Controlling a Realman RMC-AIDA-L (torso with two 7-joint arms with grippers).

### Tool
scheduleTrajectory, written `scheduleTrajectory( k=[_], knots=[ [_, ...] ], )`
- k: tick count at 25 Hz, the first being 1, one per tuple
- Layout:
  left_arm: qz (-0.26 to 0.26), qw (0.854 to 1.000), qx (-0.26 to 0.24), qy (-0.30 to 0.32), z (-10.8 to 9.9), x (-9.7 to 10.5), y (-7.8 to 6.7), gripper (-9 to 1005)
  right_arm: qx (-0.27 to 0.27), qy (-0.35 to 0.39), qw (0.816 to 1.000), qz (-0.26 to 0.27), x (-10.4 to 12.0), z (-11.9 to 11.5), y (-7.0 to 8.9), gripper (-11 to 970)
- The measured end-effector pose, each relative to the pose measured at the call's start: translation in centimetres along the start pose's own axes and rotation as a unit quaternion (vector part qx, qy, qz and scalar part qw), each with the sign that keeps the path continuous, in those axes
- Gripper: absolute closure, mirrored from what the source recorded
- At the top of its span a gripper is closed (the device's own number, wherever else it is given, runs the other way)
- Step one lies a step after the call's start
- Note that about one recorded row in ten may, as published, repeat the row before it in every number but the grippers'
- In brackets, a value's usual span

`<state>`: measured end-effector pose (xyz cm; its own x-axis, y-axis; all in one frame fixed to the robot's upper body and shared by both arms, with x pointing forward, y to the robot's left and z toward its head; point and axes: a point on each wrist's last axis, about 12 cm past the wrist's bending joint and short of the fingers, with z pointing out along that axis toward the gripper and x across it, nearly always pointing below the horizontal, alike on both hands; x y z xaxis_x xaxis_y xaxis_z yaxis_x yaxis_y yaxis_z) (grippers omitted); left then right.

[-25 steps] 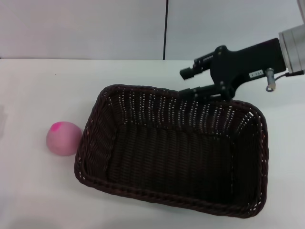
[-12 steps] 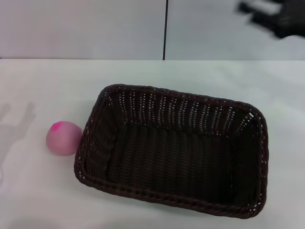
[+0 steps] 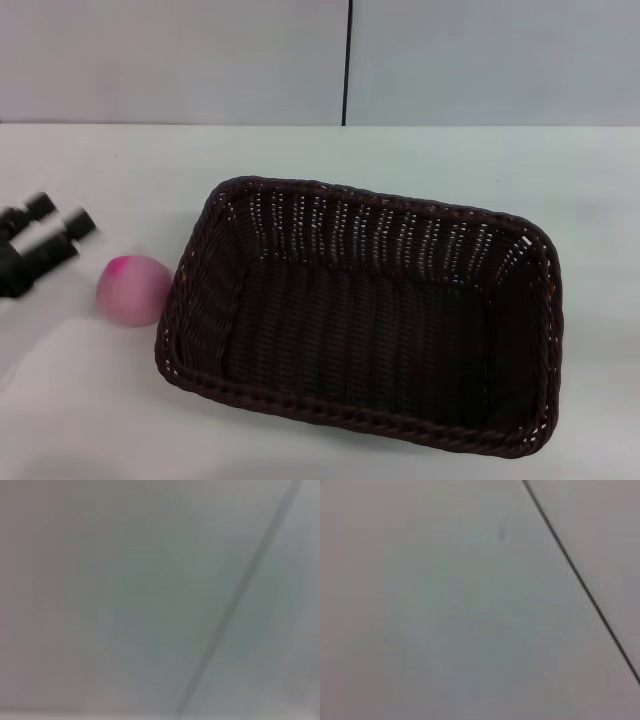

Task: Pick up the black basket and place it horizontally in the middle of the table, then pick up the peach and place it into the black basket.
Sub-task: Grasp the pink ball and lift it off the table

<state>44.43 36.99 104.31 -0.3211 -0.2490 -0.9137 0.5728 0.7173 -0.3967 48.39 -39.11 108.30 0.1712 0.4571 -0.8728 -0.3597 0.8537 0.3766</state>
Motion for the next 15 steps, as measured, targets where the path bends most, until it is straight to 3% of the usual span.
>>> scheduleTrajectory(
  k=[5,15],
  knots=[
    [0.012,0.998,0.014,0.062,0.5,0.5,0.2,169,-0.011,-0.016,1.000,0.004,-0.2,-0.7,0.4,441],
    [0.005,0.996,-0.007,0.094,0.3,1.7,0.4,170,0.028,-0.062,0.997,0.036,-0.3,-1.3,0.0,442]
  ],
)
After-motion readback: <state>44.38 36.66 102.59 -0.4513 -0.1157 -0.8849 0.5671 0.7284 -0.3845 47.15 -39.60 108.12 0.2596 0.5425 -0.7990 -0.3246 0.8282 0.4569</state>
